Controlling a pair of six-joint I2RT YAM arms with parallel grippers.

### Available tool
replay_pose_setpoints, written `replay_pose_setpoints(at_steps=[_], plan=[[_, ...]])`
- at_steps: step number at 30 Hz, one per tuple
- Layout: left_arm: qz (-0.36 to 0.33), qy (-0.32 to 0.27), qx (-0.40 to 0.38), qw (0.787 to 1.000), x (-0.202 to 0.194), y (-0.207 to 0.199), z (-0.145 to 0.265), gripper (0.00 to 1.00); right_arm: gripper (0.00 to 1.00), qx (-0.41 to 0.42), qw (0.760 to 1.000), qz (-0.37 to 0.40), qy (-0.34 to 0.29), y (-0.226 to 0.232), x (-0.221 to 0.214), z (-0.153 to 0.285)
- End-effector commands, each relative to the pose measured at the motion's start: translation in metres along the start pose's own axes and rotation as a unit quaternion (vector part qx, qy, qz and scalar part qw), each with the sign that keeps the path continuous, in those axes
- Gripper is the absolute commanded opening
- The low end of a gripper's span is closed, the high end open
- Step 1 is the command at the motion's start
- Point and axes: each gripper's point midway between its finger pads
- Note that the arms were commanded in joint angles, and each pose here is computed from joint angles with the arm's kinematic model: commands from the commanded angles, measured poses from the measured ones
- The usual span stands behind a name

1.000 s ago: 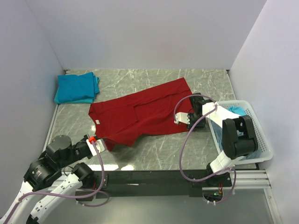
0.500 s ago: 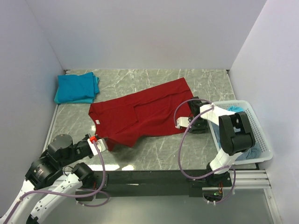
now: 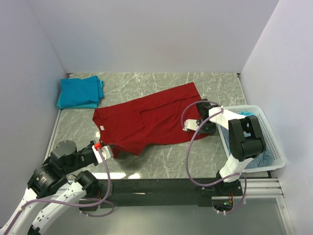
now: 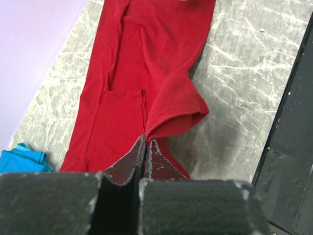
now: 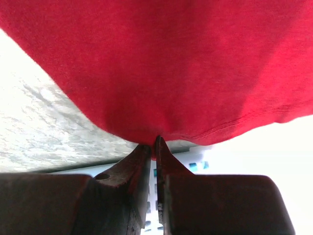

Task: Fold and stack the t-shirts
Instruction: Fold the tshirt

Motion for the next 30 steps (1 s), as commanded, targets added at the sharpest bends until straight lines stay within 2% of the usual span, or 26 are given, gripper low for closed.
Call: replay_pose_setpoints(at_steps=[1,19,30], plan=[[-0.005,-0.025,-0.005,1.0,0.011,0.002,-0.007,0.0,0.13,-0.017,1.0,-0.012,-0.022,-0.015,0.008,0.018],[0.004,-0.043,0.001,0.999,0.014,0.006,-0.024,0.0,0.11,-0.083,0.994,-0.042,-0.057,-0.08,0.03,0.075],[0.001,-0.018,0.006,1.0,0.006,0.014,-0.038,0.0,0.11,-0.128,0.986,-0.085,-0.067,-0.11,0.023,0.089]])
Point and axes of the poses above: each gripper's point midway between its finger pads, its own z axis back along the fingers, its own y axis along the line the jaws close on, x = y × z, and after that the axes turned 9 degrees about -z, right-handed
